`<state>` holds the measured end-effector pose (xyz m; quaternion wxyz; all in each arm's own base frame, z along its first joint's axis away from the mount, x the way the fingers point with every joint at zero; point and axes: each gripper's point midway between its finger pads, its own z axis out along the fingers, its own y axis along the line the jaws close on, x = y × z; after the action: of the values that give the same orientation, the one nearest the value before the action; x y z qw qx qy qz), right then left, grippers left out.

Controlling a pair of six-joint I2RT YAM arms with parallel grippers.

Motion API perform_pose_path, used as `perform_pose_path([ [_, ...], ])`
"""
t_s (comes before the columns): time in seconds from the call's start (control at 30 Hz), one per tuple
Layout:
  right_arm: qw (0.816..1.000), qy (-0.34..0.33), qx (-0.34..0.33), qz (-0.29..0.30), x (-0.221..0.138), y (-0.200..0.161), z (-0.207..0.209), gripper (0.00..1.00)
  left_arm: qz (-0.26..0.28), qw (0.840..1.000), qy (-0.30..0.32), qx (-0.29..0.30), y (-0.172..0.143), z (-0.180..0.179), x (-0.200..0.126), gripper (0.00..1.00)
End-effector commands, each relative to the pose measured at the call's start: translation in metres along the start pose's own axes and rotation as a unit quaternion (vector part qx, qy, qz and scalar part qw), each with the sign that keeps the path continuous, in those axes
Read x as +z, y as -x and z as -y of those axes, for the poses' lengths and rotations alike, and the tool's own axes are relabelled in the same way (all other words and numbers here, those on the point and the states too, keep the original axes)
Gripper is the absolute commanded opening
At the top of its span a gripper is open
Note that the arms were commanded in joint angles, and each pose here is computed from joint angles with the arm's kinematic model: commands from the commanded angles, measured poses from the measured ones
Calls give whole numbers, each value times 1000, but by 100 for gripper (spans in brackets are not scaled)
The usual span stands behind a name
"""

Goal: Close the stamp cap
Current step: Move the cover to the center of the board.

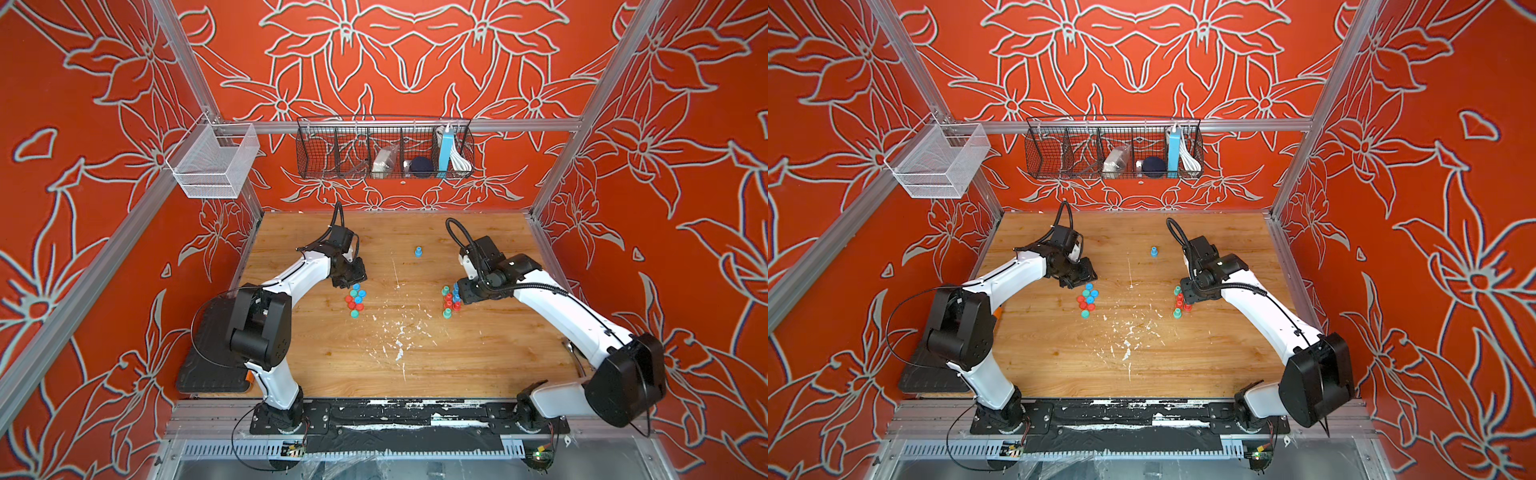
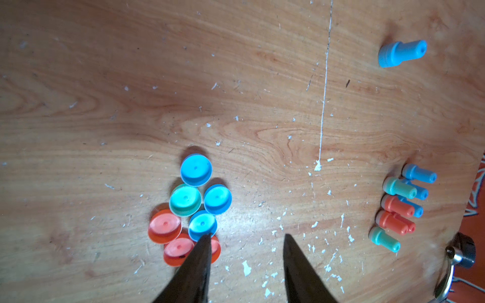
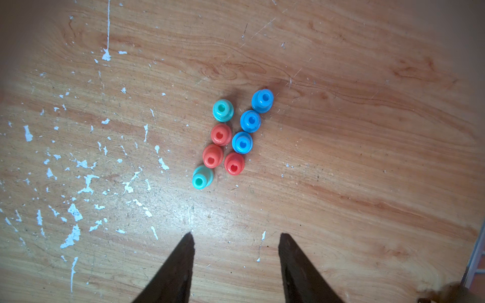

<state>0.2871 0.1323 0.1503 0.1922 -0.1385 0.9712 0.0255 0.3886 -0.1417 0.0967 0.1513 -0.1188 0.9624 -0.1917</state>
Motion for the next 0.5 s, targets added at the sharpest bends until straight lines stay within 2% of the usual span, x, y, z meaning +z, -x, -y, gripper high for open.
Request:
perform_pose_path([
  [0.0, 1000, -8, 12, 9, -1, -1, 6, 55, 2, 1000, 11, -3, 6, 0, 8, 45],
  [0.47, 1000, -11, 19, 15, 0, -5, 11, 56, -20, 999, 39, -13, 1, -14, 43, 45],
])
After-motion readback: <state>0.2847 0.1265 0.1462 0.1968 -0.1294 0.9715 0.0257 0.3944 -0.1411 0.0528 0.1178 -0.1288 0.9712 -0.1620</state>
